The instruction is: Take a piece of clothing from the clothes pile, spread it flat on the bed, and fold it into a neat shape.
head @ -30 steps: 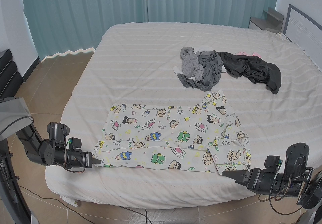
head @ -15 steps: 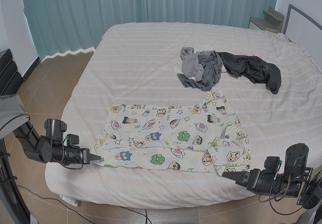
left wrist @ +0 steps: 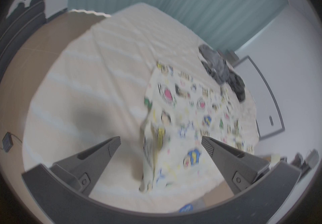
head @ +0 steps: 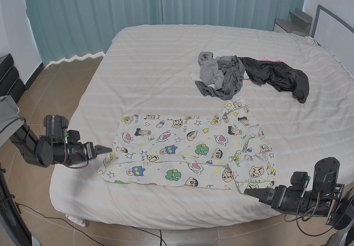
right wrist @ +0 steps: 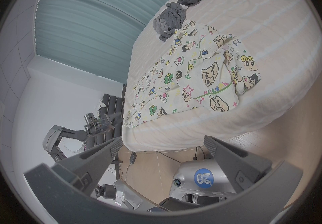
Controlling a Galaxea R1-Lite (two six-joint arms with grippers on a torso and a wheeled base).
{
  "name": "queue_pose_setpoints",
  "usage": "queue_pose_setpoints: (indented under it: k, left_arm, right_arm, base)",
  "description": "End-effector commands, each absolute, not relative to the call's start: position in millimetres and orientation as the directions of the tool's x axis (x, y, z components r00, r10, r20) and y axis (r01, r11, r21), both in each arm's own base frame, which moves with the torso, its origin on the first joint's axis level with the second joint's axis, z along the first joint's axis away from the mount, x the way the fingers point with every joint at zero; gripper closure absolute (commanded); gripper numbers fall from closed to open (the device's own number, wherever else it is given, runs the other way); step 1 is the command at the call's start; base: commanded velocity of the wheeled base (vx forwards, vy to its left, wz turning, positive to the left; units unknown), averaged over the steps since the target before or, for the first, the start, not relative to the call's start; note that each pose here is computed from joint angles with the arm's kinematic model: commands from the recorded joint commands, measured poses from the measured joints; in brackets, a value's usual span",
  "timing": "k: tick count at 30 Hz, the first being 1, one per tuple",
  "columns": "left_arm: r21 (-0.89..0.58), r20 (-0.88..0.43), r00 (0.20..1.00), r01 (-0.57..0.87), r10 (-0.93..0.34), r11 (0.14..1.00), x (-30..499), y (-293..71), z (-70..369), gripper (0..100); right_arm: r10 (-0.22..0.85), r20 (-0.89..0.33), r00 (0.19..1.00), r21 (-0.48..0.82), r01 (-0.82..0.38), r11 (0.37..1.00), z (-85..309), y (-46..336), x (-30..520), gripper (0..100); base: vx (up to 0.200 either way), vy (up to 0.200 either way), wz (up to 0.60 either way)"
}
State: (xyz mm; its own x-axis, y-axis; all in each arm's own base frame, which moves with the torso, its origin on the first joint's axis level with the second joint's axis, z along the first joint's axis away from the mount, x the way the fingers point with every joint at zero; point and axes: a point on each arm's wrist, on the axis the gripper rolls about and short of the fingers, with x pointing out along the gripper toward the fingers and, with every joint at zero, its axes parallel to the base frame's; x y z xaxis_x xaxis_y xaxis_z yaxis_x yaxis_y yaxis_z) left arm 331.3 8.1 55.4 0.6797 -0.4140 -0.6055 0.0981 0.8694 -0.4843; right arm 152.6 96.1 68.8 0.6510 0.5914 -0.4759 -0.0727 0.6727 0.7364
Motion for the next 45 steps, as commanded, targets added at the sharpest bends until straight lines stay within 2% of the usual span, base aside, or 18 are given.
queue_pose_setpoints:
  k: [1,8,14,20,30,32,38,45]
  left_arm:
    - [-0.449,-0.479,0.835,0.03,-0.269,0.893,366,-12,119,0]
    - [-0.433,-0.575,0.764,0.021,-0.294,0.901,362,-51,110,0]
    - [-0.486,-0.677,0.677,-0.116,-0.289,0.866,346,-82,88,0]
    - [-0.5,-0.735,0.634,-0.269,-0.24,0.823,338,-96,76,0]
    - [-0.458,-0.799,0.561,-0.338,-0.215,0.822,341,-98,33,0]
    - [-0.462,-0.798,0.564,-0.342,-0.214,0.818,343,-98,29,0]
    - [-0.534,-0.705,0.683,-0.334,-0.191,0.776,365,-103,26,0]
    - [-0.59,-0.608,0.773,-0.287,-0.181,0.754,393,-104,44,0]
  right_arm:
    - [0.587,-0.49,0.645,0.731,-0.063,0.679,66,94,149,0]
    - [0.586,-0.495,0.642,0.73,-0.059,0.681,65,94,149,0]
    - [0.583,-0.496,0.643,0.728,-0.057,0.683,65,94,149,0]
    - [0.584,-0.502,0.638,0.726,-0.056,0.685,65,95,149,0]
    - [0.576,-0.508,0.64,0.72,-0.051,0.692,64,95,148,0]
    - [0.576,-0.509,0.64,0.72,-0.05,0.692,64,95,148,0]
    - [0.578,-0.512,0.636,0.72,-0.05,0.692,63,96,148,0]
    - [0.577,-0.512,0.637,0.718,-0.051,0.694,63,96,148,0]
  base:
    - [0.0,0.0,0.0]
    - [0.0,0.0,0.0]
    - [0.0,0.0,0.0]
    - [0.0,0.0,0.0]
    - [0.0,0.0,0.0]
    - [0.0,0.0,0.0]
    - [0.0,0.0,0.0]
    - [0.0,0.0,0.0]
